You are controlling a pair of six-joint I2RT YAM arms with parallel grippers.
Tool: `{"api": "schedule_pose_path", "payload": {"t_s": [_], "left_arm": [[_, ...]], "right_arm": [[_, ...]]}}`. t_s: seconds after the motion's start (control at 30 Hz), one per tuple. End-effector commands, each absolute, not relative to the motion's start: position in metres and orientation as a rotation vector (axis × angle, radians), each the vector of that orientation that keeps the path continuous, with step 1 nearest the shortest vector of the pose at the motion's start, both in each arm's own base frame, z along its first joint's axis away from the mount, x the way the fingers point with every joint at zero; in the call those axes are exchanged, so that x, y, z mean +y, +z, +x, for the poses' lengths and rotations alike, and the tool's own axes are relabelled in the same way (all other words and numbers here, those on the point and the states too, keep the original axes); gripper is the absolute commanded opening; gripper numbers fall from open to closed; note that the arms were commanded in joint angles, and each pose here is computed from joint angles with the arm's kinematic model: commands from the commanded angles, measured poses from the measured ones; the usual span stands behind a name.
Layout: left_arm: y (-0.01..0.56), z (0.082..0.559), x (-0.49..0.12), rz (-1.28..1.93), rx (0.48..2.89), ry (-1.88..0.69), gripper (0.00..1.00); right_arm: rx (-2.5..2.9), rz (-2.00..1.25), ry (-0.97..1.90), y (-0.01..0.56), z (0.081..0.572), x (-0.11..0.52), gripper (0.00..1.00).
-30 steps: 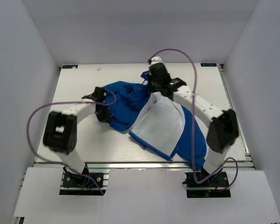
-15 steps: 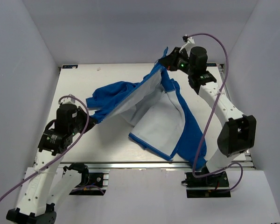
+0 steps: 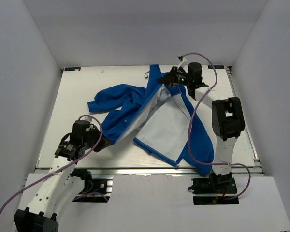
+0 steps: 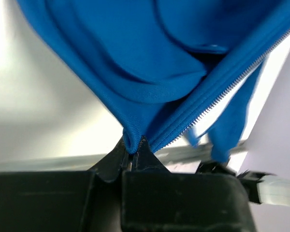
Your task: Zip up the jacket
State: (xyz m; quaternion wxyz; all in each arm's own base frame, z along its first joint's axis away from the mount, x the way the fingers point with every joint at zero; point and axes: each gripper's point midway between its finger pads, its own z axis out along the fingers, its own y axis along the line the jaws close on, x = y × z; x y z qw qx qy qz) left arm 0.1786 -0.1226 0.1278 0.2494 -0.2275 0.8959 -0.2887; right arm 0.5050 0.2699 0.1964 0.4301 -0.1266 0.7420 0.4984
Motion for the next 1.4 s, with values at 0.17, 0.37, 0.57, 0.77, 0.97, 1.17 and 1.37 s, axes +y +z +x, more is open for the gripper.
{"api": "schedule_pose_path", "payload": {"t_s": [0.17,0.37,0.57,0.77,0.97,1.17,1.37], "left_arm": [[0.077,0.121,-0.134,-0.500,2.802,-0.806,0.27],[0.104,0.125,-0.167,-0.163,2.811,-0.871,0.98],[0.162,0.187,-0.167,-0.075,2.594,-0.702,0.98],[0.215,0.273,-0.199,-0.081,2.326,-0.741,0.98],[0.177,0.366,-0.242,0.012,2.430,-0.631,0.98],[0.087,0.432,-0.256,0.041,2.633,-0.574,0.98],[0.027,0.474,-0.227,-0.078,2.717,-0.529,0.98]], "right_arm": [[1.894,0.249,0.302,0.177,0.558,0.087,0.00],[2.056,0.283,0.263,0.173,0.540,0.066,0.52],[2.166,0.331,0.165,0.180,0.480,0.039,0.89],[2.359,0.313,0.268,0.139,0.396,0.054,0.89],[2.505,0.477,0.252,0.089,0.316,0.048,0.89],[2.611,0.468,0.379,0.054,0.280,0.066,0.88],[2.704,0.536,0.315,0.020,0.276,0.061,0.40]]}}
